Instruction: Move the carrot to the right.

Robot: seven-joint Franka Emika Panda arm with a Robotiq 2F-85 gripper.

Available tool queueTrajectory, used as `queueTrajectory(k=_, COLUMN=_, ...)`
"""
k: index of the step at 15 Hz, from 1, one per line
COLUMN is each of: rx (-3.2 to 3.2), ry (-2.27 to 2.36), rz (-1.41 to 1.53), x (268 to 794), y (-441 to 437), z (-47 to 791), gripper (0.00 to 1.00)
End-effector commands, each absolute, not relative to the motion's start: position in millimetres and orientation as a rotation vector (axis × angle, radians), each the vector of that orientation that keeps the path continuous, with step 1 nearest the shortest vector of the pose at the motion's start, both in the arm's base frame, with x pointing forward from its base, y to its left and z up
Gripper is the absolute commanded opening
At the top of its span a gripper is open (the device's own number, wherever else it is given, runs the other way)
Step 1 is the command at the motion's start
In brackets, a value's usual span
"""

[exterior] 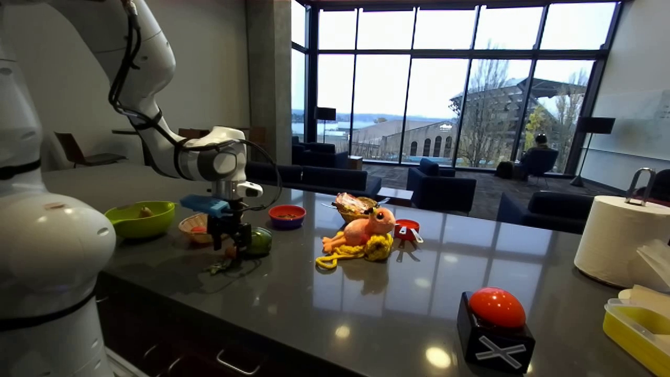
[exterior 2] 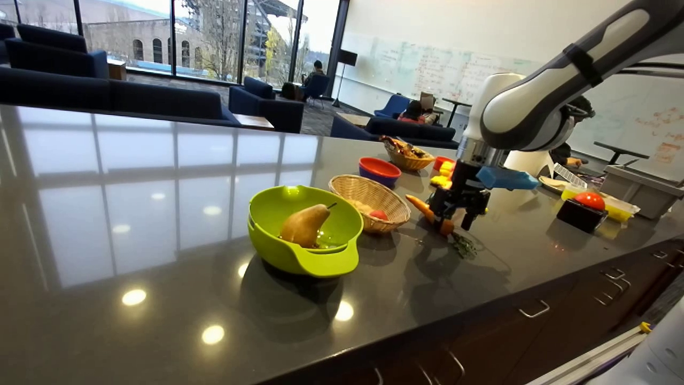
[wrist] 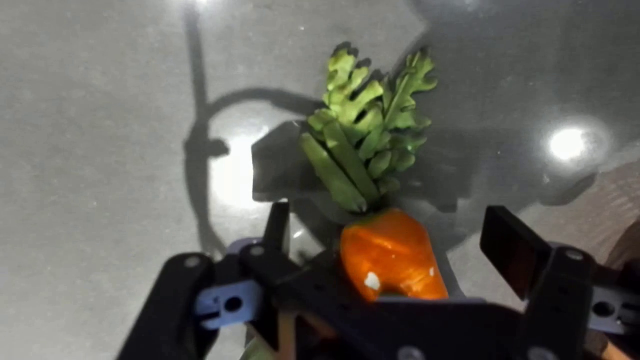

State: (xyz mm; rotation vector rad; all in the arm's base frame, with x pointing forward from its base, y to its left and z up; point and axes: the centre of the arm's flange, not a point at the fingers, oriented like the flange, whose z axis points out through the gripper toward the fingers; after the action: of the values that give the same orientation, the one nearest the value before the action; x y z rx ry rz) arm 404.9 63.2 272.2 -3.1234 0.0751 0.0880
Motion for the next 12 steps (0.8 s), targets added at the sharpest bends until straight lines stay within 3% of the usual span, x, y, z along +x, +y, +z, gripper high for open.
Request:
queueTrajectory(k=1, rx=-3.125, ry=0.075, rz=0.071, x=418, y=65, z=268, gripper=0.71)
queueTrajectory(k=2, rx=-3.127, ry=0.076, rz=0.071, x=420, y=66, z=267, gripper=0.70)
queueTrajectory(k=4, rx=-3.130, ry=0.076, rz=0.071, x=421, y=67, z=266, gripper=0.57)
queueTrajectory(k=9, rx=-3.128, ry=0.089, rz=0.086, x=417, y=66, z=267, gripper=0.19)
queueTrajectory(k=12, rx=-3.105, ry=0.077, rz=0.064, x=410, y=73, z=282, gripper=0.19)
